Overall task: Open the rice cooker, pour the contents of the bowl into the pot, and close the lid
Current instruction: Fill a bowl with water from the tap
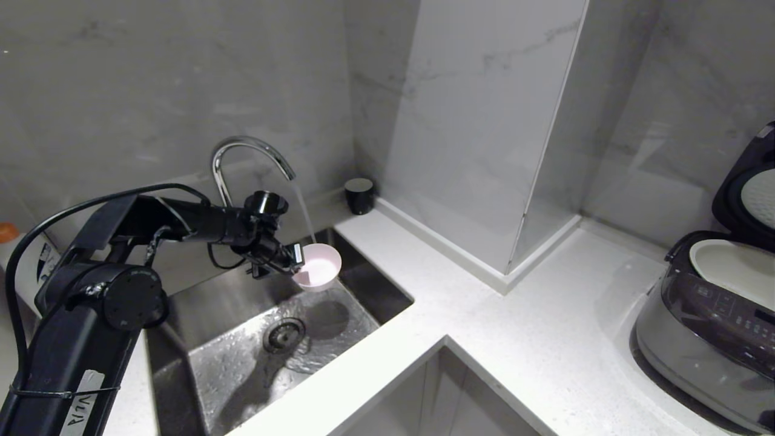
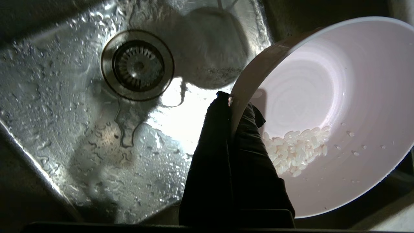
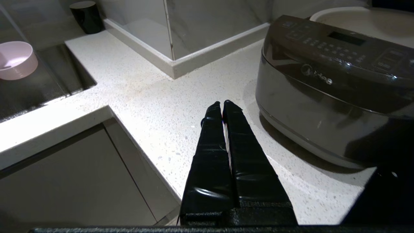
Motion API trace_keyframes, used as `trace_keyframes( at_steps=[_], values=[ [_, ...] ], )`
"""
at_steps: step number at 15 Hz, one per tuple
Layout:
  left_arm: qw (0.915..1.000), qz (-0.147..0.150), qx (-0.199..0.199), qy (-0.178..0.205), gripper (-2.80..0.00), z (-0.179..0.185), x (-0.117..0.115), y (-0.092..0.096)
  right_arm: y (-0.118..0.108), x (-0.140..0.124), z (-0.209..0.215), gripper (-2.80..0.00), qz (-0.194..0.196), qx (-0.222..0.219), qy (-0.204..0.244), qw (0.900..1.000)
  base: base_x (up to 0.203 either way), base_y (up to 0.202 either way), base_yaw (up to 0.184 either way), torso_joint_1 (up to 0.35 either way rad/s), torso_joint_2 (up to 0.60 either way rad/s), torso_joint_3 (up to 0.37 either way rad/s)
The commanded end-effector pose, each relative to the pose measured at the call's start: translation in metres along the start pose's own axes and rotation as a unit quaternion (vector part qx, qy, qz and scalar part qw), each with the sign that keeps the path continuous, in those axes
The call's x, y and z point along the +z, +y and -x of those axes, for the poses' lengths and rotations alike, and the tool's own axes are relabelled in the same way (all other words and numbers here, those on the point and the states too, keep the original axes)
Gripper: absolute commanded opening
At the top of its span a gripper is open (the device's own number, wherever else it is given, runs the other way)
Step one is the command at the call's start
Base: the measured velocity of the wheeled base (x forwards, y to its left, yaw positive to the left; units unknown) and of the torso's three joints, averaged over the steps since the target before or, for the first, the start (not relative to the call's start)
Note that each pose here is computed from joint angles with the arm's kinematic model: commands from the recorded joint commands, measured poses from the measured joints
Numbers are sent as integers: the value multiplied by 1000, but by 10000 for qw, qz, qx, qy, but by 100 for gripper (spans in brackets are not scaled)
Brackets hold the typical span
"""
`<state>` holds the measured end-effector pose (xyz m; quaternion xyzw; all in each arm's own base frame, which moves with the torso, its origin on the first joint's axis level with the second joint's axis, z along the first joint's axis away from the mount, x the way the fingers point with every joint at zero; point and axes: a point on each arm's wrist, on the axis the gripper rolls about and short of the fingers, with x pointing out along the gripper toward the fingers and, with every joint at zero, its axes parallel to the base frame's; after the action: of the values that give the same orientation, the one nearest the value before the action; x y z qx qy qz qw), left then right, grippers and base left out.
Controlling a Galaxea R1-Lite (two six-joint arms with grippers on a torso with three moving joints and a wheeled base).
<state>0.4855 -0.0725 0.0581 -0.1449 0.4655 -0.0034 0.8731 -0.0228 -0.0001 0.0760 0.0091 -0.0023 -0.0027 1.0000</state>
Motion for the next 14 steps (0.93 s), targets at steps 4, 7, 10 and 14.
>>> trace_keyframes(
  at_steps=[4,7,10,14],
  values=[
    [10000,-4,-25,-5,-280,0,-1,-4,0,0,0,-280,-1,-3,0,10000,127,0,4,7,4,3],
    [10000,21,48,-39,-280,-1,0,-1,0,0,0,-280,-1,-3,0,10000,0,0,0,0,0,0],
    [9993,88,300,-185,-280,-6,2,5,0,0,0,-280,-1,-3,0,10000,0,0,0,0,0,0],
    [9971,440,484,-401,-280,-12,7,17,0,0,0,-280,-1,-3,-8,10000,0,0,0,0,0,0]
  ],
)
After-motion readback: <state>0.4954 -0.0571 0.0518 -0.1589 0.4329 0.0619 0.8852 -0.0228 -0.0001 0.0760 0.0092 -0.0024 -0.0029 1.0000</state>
